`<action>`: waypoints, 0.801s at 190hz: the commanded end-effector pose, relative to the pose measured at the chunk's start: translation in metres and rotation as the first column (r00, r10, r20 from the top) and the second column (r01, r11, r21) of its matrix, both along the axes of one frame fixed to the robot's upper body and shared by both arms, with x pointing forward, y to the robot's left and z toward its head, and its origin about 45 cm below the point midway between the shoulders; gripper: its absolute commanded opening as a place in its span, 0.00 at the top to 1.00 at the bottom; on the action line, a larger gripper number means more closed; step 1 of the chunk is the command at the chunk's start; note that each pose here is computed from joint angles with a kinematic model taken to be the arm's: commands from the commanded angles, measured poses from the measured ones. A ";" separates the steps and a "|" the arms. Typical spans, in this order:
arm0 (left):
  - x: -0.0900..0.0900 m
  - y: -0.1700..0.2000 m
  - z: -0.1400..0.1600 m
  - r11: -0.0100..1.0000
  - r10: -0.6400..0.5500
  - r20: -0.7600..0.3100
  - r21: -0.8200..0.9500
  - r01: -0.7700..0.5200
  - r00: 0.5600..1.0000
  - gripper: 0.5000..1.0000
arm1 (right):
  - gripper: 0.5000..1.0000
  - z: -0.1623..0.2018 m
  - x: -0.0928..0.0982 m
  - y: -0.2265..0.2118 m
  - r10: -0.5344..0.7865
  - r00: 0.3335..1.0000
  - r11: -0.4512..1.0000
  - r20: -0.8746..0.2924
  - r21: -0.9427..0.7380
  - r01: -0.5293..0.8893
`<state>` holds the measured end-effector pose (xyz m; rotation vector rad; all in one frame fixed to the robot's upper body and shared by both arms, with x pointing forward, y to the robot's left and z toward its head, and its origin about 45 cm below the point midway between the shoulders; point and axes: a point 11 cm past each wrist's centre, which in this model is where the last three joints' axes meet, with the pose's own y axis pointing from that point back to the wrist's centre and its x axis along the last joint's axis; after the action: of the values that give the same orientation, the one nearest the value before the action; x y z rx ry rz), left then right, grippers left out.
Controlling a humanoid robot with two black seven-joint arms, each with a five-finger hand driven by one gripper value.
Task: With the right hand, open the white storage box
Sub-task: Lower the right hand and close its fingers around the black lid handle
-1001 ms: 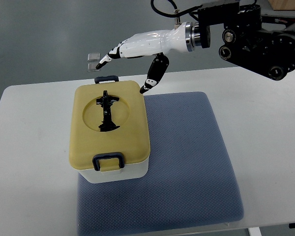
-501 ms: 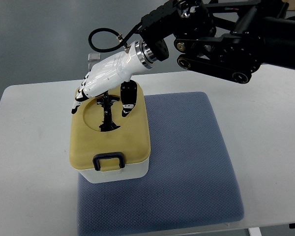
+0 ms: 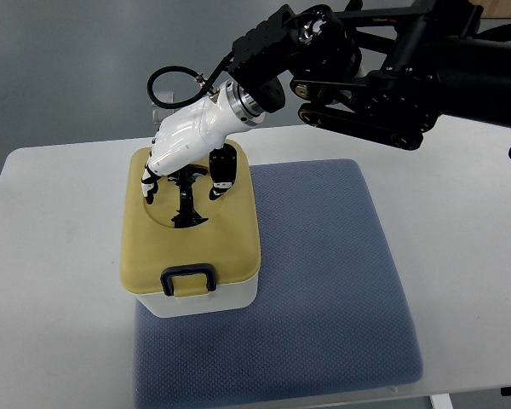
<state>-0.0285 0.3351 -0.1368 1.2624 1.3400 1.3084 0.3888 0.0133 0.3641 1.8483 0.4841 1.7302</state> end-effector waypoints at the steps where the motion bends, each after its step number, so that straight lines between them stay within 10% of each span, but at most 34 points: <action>1: 0.000 0.000 0.000 1.000 0.000 0.000 0.000 0.000 1.000 0.00 | 0.50 0.000 0.002 -0.003 -0.009 1.000 1.000 0.000 0.001 0.009; 38: 0.000 0.000 0.000 1.000 0.000 0.000 0.000 0.000 1.000 0.00 | 0.70 0.003 0.004 -0.008 -0.016 1.000 1.000 -0.014 0.008 0.016; 152: 0.000 0.000 0.000 1.000 0.000 0.000 0.000 0.000 1.000 0.00 | 0.78 0.002 -0.002 -0.003 0.003 0.999 1.000 -0.038 0.028 -0.002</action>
<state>-0.0284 0.3351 -0.1368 1.2622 1.3401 1.3086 0.3872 0.0107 0.3659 1.9011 0.4818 1.7138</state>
